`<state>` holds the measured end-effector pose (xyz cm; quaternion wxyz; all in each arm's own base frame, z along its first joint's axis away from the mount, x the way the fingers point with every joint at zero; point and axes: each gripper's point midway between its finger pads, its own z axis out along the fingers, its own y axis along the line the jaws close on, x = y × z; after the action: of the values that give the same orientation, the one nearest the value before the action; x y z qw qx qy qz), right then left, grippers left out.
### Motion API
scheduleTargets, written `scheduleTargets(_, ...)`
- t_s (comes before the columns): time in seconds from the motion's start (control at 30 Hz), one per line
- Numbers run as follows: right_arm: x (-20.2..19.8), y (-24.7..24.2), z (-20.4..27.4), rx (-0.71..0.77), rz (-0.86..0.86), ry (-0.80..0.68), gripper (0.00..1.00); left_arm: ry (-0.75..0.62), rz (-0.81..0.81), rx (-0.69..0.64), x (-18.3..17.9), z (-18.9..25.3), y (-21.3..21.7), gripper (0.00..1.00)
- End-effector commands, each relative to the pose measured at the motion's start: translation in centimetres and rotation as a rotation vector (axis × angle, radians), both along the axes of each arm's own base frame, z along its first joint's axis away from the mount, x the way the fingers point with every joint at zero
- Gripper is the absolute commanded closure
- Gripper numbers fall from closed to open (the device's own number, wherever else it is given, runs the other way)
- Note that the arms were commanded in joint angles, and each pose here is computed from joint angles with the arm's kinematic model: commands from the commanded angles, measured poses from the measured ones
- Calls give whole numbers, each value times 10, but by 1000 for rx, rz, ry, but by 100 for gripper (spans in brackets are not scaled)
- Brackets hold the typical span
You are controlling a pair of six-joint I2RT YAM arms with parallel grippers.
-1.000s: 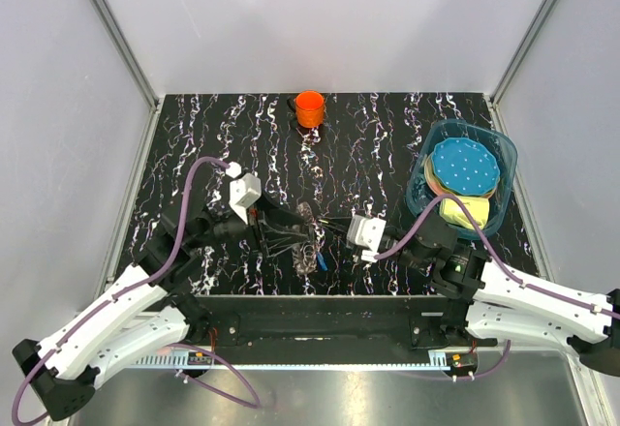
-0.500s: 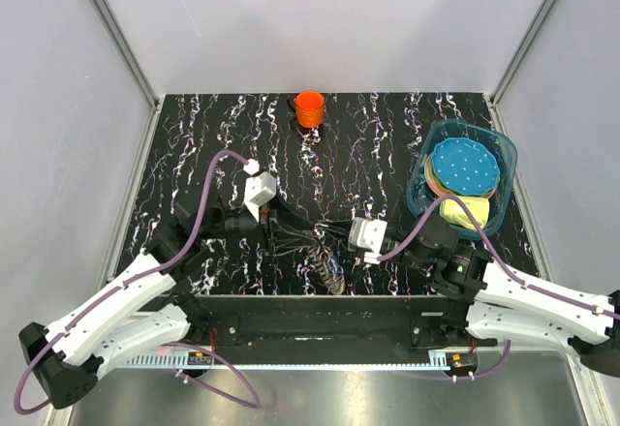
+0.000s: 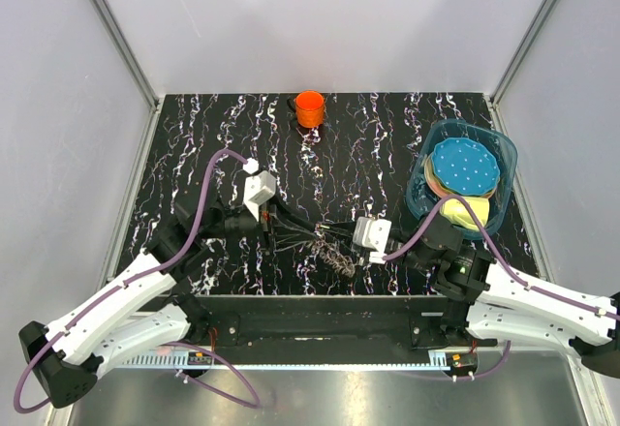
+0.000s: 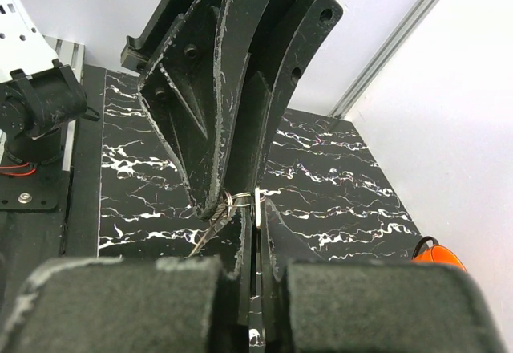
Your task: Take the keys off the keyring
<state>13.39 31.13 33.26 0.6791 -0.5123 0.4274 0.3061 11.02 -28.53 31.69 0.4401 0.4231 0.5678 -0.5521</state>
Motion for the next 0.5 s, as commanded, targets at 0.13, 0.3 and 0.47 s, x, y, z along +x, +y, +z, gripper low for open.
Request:
scheduleTargets(0.13,8,-5,37,134,-52,-9,100,-44,-91,-47,-21,19,-3,94)
scheduleTargets(0.3,10,-12,34,148,-77,9,100,-40,-73,-43,-18,19,-3,100)
scheduleTargets(0.47,11,-21,29,150,-105,30,100,-53,-14,-54,-11,18,0,100)
